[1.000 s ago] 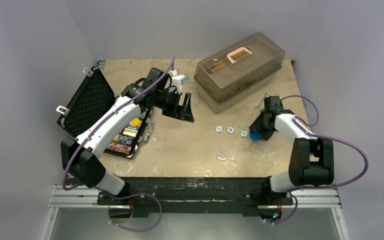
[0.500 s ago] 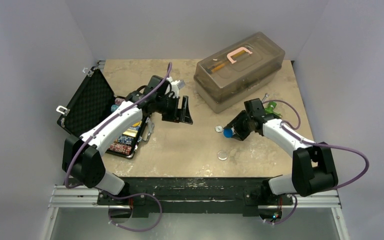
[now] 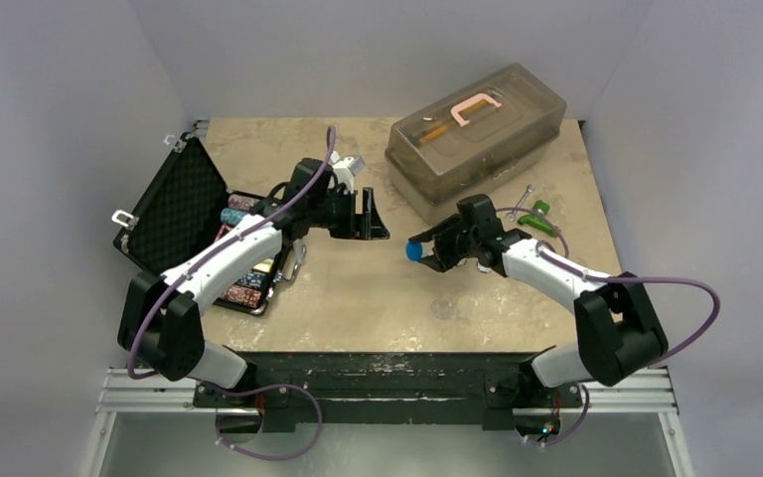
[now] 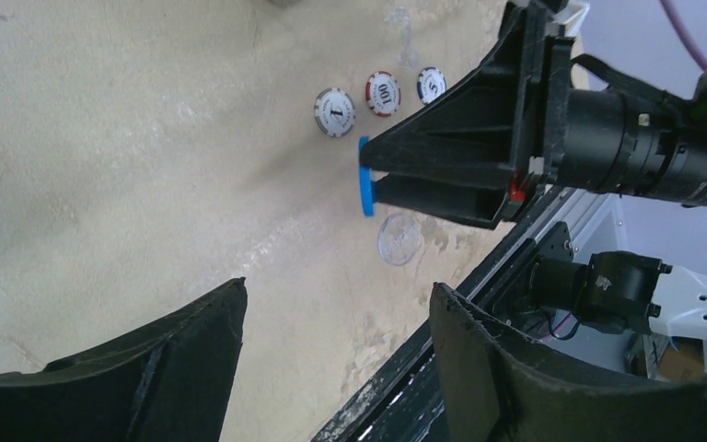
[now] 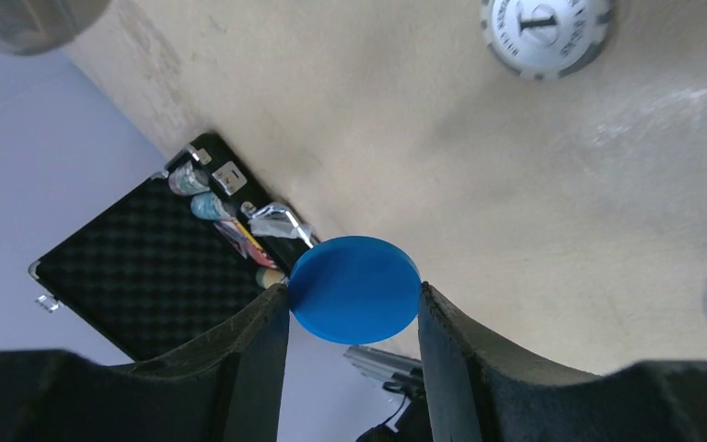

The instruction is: Pack up texas hold em set

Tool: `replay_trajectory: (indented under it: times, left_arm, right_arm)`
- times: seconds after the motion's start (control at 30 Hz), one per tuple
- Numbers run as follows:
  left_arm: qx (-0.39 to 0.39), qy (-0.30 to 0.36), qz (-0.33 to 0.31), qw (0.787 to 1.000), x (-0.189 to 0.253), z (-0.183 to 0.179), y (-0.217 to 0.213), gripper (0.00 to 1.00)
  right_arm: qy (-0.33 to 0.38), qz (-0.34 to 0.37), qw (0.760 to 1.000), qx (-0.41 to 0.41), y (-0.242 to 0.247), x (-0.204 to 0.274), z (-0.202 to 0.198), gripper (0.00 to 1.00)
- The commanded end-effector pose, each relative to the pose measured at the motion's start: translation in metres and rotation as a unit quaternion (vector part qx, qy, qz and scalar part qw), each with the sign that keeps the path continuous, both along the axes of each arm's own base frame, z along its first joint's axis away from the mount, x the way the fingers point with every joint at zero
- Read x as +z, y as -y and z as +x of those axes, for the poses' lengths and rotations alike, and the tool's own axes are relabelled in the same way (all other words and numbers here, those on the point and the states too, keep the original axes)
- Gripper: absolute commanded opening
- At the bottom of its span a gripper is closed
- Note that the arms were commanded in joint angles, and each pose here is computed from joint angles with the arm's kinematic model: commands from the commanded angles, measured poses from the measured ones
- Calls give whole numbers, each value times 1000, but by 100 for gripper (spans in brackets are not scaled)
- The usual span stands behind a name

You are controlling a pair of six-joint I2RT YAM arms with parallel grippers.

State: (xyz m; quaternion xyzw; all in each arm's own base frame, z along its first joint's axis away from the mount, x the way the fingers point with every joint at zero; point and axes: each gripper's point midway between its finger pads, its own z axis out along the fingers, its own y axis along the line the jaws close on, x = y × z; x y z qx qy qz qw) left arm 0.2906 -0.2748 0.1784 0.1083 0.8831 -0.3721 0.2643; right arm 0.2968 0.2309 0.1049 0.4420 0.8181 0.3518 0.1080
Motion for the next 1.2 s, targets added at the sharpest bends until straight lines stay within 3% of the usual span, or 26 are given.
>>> replay_trajectory:
  times: [0.0, 0.53, 1.17]
  left_arm:
    - [-9, 64, -45, 997, 32, 9, 11, 70]
    - [17, 84, 2, 996, 15, 19, 6, 51]
    - [22, 93, 33, 995, 14, 28, 3, 25]
  right_arm:
    - [15, 74, 997, -19, -34, 34, 16, 38]
    - [35, 138, 990, -19, -76, 75, 25, 40]
    - [39, 144, 989, -14, -93, 88, 23, 40]
